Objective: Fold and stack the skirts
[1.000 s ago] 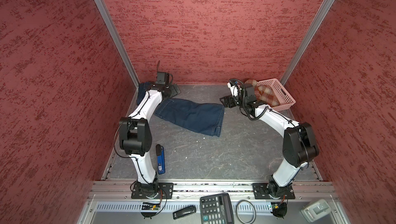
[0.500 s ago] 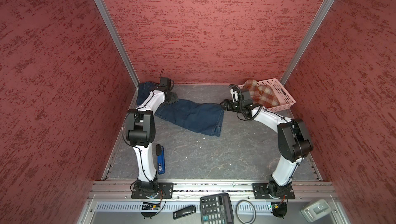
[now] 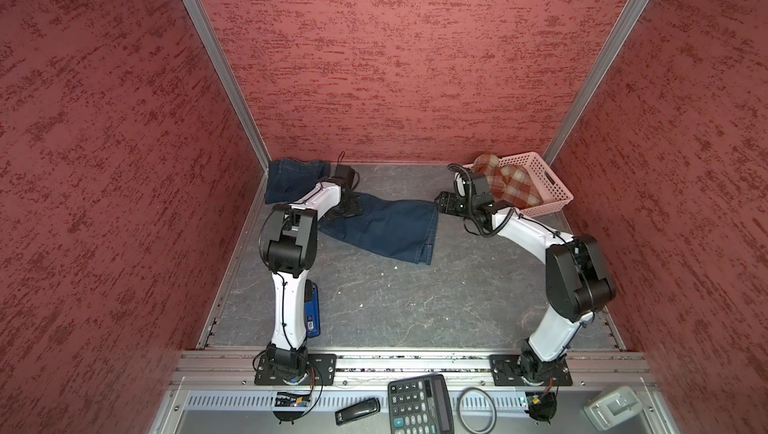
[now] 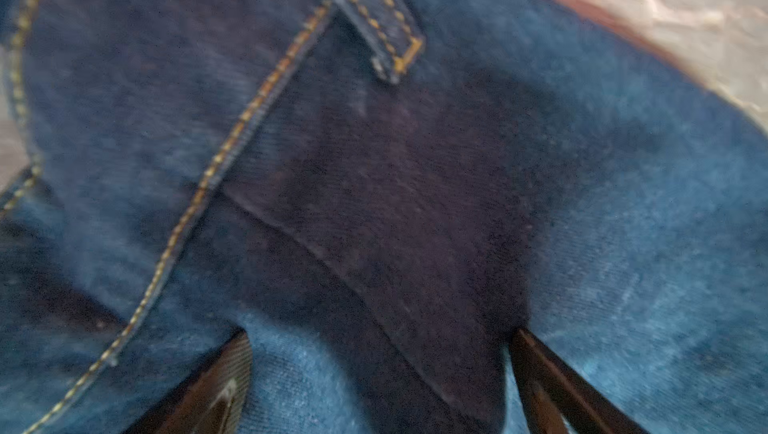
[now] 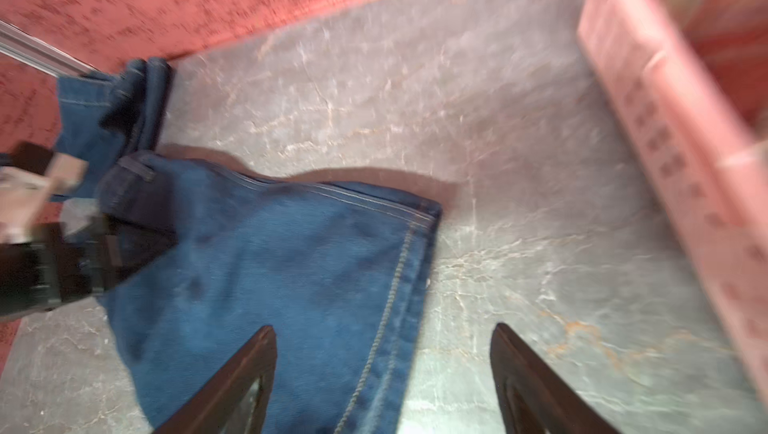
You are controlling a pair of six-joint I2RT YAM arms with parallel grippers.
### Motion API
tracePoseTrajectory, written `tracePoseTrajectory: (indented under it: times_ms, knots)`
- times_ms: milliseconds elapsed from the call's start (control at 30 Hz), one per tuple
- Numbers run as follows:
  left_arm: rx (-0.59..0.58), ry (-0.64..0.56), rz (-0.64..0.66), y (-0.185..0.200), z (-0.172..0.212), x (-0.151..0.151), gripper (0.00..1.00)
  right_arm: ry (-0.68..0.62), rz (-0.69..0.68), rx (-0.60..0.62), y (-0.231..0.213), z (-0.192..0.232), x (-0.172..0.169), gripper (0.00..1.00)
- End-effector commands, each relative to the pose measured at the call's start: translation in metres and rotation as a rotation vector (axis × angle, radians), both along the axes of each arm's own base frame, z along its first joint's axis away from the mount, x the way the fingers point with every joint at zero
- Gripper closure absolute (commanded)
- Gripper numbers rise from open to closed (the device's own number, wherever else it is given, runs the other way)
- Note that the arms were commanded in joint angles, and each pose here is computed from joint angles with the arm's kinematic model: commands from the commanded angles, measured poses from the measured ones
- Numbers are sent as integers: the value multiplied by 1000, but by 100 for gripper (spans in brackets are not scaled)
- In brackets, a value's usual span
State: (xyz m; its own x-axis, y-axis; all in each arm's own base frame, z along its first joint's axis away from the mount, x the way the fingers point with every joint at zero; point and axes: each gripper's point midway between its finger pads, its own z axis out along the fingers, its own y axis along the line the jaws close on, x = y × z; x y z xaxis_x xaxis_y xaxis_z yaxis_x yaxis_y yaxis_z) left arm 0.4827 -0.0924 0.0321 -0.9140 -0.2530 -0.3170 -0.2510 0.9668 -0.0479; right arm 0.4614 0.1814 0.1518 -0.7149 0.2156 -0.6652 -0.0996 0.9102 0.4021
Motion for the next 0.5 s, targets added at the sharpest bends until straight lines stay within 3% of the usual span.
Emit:
tracePoseTrajectory:
  times_ms: [0, 167, 467]
  knots:
    - [-105, 77, -94, -55, -26, -13, 3, 5, 9, -78, -10, -3, -8, 18]
    - [-144, 90, -129, -80, -30, -21, 4, 50, 71, -116, -4, -28, -9, 19]
    - [-193, 30, -42, -46, -20, 6, 3, 162, 133, -161, 40, -92, -46, 23]
